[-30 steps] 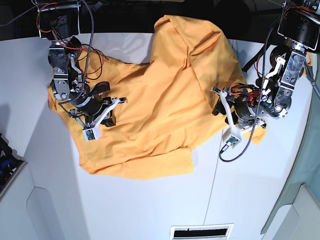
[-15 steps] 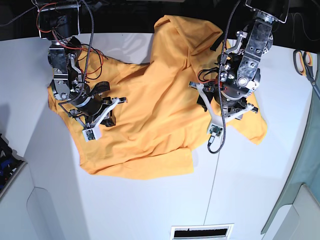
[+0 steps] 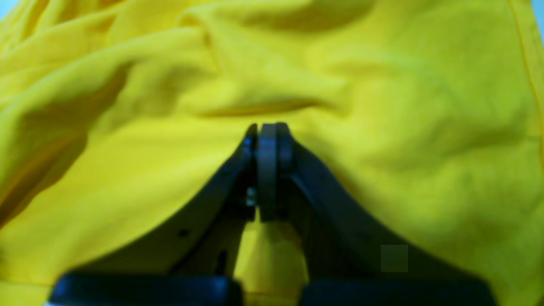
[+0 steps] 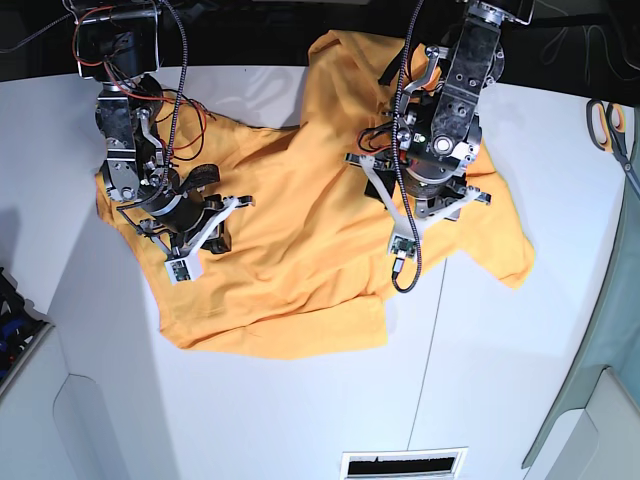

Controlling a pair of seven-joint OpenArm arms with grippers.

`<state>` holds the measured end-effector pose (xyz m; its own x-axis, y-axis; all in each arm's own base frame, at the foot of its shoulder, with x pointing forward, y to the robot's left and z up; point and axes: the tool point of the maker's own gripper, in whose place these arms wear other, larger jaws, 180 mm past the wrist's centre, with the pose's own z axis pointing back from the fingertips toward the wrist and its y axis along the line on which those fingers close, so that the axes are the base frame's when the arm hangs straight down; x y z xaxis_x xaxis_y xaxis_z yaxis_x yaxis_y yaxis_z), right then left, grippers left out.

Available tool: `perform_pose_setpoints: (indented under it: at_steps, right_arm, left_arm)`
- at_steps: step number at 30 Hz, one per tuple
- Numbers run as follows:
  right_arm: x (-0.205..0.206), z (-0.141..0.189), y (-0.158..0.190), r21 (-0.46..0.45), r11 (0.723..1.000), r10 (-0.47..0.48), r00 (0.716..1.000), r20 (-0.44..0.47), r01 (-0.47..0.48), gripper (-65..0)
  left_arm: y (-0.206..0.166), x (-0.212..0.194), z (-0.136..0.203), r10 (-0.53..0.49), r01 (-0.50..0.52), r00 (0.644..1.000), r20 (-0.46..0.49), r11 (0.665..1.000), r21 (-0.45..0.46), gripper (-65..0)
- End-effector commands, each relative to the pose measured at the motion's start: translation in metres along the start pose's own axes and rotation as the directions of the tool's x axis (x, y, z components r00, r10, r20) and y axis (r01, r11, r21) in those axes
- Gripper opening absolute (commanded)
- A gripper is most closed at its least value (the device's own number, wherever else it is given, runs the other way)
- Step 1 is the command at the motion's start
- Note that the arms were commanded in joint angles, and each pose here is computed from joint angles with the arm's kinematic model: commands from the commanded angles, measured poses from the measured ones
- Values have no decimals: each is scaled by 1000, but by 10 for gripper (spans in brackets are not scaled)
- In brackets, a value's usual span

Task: Layout the t-shirt on the table in an organized manner, then fold the t-shirt properly
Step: 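Lower the left gripper onto the shirt body and grasp fabric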

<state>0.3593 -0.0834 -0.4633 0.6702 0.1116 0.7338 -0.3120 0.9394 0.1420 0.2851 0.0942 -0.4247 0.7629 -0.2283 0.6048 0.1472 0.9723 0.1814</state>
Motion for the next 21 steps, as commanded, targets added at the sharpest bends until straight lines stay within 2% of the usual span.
perform_pose_setpoints:
  at_steps: [1, 5, 16, 21]
  right_arm:
    - [14, 0, -5, -11, 1000, 9, 1000, 27, -9, -650]
    - [14, 1, -5, -11, 1000, 9, 1000, 27, -8, -650]
    - [14, 0, -5, -9, 1000, 6, 1000, 28, -6, -650]
    - [14, 0, -5, -9, 1000, 6, 1000, 28, -6, -650]
  left_arm:
    - [3, 9, 3, 2, -2, 999, 35, 1000, 18, -313]
    - [15, -3, 6, 5, -8, 999, 32, 995, 98, -313]
    - [13, -12, 5, 0, -1, 1000, 18, 996, 94, -313]
    - [13, -25, -1, -20, 22, 1000, -20, 994, 103, -314]
